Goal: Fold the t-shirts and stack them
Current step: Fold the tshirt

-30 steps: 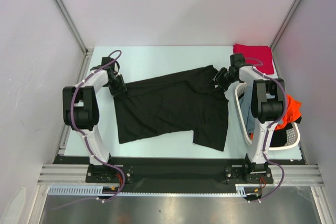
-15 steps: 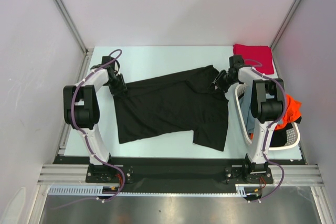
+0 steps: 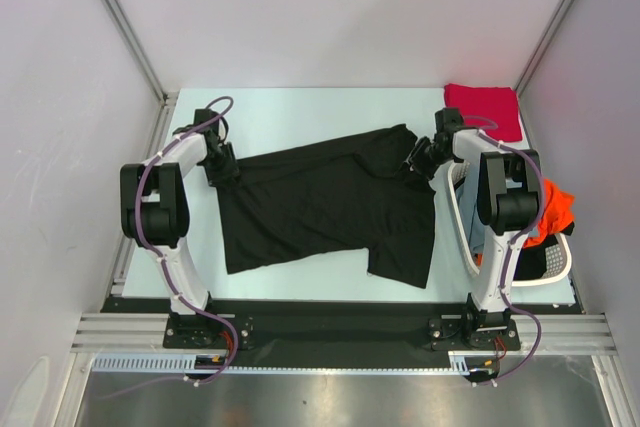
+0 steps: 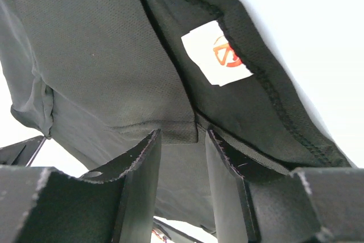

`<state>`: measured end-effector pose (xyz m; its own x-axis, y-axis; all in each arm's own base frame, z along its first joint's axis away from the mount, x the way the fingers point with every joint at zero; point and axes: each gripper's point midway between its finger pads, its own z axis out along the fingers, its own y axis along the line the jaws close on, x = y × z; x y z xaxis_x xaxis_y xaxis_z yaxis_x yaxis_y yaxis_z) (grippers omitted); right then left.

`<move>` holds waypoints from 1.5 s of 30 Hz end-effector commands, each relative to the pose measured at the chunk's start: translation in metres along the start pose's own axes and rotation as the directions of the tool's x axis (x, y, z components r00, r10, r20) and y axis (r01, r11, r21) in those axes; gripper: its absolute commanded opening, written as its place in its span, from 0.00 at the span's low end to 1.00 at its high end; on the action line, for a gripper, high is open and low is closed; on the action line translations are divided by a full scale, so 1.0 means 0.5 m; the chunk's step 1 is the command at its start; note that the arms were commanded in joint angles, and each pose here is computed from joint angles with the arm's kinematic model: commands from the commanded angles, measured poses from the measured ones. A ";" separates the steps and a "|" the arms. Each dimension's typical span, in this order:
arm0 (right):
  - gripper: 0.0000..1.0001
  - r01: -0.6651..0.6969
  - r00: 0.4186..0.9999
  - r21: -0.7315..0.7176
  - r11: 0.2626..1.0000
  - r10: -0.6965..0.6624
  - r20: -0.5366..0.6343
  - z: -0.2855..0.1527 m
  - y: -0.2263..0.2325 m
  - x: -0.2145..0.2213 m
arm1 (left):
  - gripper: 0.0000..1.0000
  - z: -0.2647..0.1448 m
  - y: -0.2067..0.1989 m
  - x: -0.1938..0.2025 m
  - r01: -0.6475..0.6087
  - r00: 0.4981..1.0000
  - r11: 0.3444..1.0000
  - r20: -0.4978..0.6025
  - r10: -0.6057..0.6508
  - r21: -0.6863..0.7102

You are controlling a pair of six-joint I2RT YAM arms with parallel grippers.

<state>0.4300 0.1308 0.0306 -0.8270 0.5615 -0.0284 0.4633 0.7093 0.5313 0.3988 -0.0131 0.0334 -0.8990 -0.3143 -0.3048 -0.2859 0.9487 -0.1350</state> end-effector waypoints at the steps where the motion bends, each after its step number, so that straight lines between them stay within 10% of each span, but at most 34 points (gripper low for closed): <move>1: 0.43 0.039 0.999 -0.021 0.999 -0.039 0.011 -0.014 0.028 -0.005 | 0.47 -0.021 0.016 -0.032 -0.007 0.996 0.999 0.088 0.012 -0.049; 23: 0.43 0.027 1.000 -0.012 1.000 -0.027 -0.002 -0.005 0.024 -0.005 | 0.22 0.023 0.027 -0.039 -0.003 0.999 0.997 0.050 0.007 -0.079; 31: 0.45 0.018 1.000 -0.024 1.000 -0.018 0.003 -0.006 0.031 -0.006 | 0.28 0.051 0.035 -0.026 -0.007 1.000 0.995 0.005 0.007 -0.101; 45: 0.43 0.001 1.000 -0.018 1.000 -0.001 0.004 0.001 0.016 -0.008 | 0.00 0.043 0.020 -0.035 -0.009 1.000 0.998 0.018 0.010 -0.062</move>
<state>0.4301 0.1348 0.0328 -0.8337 0.5516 -0.0256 0.4566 0.7147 0.5298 0.4087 0.0009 0.0172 -0.9004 -0.3143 -0.3009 -0.3124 0.9483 -0.0559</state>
